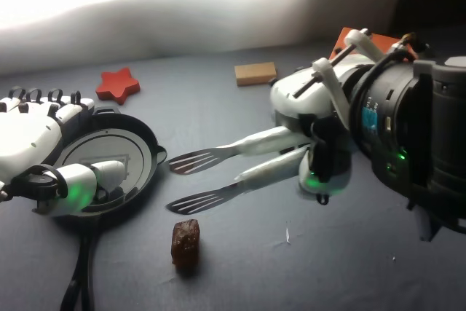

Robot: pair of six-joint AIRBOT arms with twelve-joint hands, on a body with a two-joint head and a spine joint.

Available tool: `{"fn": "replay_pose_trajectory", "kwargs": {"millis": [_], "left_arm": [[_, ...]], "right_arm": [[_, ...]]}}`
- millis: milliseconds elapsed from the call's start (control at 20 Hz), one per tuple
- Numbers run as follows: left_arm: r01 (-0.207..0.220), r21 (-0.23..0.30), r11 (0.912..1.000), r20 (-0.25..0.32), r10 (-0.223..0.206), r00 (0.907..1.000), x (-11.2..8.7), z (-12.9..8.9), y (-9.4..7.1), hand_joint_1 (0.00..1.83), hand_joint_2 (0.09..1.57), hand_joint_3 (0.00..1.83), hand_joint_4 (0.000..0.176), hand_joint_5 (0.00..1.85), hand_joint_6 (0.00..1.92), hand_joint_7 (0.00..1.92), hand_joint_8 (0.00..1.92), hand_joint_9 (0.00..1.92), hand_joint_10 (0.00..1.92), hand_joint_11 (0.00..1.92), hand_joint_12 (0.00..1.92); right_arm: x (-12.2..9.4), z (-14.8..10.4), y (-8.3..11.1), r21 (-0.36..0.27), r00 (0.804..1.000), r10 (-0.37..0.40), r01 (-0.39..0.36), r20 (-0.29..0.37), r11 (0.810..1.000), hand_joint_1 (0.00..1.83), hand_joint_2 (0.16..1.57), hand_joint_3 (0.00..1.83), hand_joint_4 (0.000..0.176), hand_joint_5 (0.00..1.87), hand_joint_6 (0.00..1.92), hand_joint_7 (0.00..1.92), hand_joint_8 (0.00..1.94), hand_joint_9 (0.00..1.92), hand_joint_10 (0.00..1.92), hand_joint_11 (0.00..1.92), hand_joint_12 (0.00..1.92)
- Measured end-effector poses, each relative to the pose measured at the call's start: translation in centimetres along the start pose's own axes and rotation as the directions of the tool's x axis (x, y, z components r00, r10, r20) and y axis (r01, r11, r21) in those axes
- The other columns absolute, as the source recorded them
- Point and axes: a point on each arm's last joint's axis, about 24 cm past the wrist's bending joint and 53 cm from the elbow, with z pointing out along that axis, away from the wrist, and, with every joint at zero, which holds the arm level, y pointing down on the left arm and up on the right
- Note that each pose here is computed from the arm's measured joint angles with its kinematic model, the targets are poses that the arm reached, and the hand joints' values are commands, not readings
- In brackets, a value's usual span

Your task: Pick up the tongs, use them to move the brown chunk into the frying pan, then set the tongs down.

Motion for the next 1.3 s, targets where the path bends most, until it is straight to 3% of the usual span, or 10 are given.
{"fn": "replay_pose_trajectory", "kwargs": {"millis": [150,400,550,750,900,1050,1300], "left_arm": [[0.015,-0.006,0.9999,-0.007,-0.016,0.9999,0.2,0.0,0.3,0.1,1.29,0.0,0.005,0.11,0.0,0.11,0.0,0.11,0.0,0.0,0.43],[0.002,-0.029,0.9996,0.024,-0.002,0.9997,-1.1,0.7,1.7,0.08,1.29,0.0,0.01,0.12,0.0,0.12,0.0,0.13,0.01,0.0,0.49],[0.002,-0.041,0.9992,0.031,-0.001,0.9995,-1.4,1.0,2.5,0.11,1.28,0.0,0.002,0.13,0.01,0.13,0.0,0.13,0.0,0.0,0.51],[-0.006,-0.052,0.9986,0.047,0.008,0.9988,-2.1,1.3,3.1,0.07,1.29,0.0,0.01,0.11,0.0,0.1,0.0,0.1,0.0,0.0,0.38],[-0.013,-0.059,0.9982,0.049,0.016,0.9987,-2.2,1.3,3.5,0.05,1.29,0.0,0.011,0.11,0.0,0.12,0.0,0.12,0.01,0.0,0.51],[-0.017,-0.062,0.9979,0.054,0.02,0.9983,-2.4,1.4,3.7,0.06,1.3,0.0,0.014,0.09,0.0,0.1,0.0,0.11,0.0,0.0,0.43],[-0.026,-0.074,0.9969,0.066,0.031,0.9973,-3.0,1.7,4.4,0.1,1.3,0.0,0.009,0.11,0.0,0.13,0.0,0.13,0.01,0.0,0.5]], "right_arm": [[1.2,0.2,-0.4,0.022,1.0,-0.005,0.006,-0.022,1.0,1.15,1.13,0.08,0.0,0.85,0.01,0.86,0.01,0.71,0.14,0.09,1.48],[3.1,0.5,-0.1,0.015,0.998,-0.015,0.016,-0.057,1.0,1.14,1.11,0.06,0.0,0.85,0.01,0.86,0.01,0.71,0.15,0.09,1.49],[4.0,0.5,0.4,0.013,0.997,-0.017,0.018,-0.074,1.0,1.14,1.13,0.07,0.0,0.84,0.0,0.84,0.0,0.68,0.15,0.07,1.51],[4.1,0.7,1.5,-0.012,0.998,-0.012,0.011,-0.056,1.0,1.08,1.14,0.07,0.0,0.82,0.0,0.82,0.0,0.67,0.15,0.06,1.5],[4.5,1.0,0.7,0.011,0.998,-0.011,0.012,-0.056,1.0,1.09,1.14,0.07,0.0,0.82,0.0,0.82,0.0,0.66,0.16,0.06,1.5],[4.9,1.0,0.1,0.031,0.998,0.0,0.002,-0.065,1.0,1.1,1.14,0.06,0.0,0.82,0.0,0.82,0.0,0.65,0.17,0.05,1.52],[5.3,1.2,-0.3,0.036,0.998,-0.005,0.007,-0.067,0.999,1.18,1.13,0.05,0.0,0.84,0.01,0.83,0.01,0.66,0.18,0.06,1.51]]}}
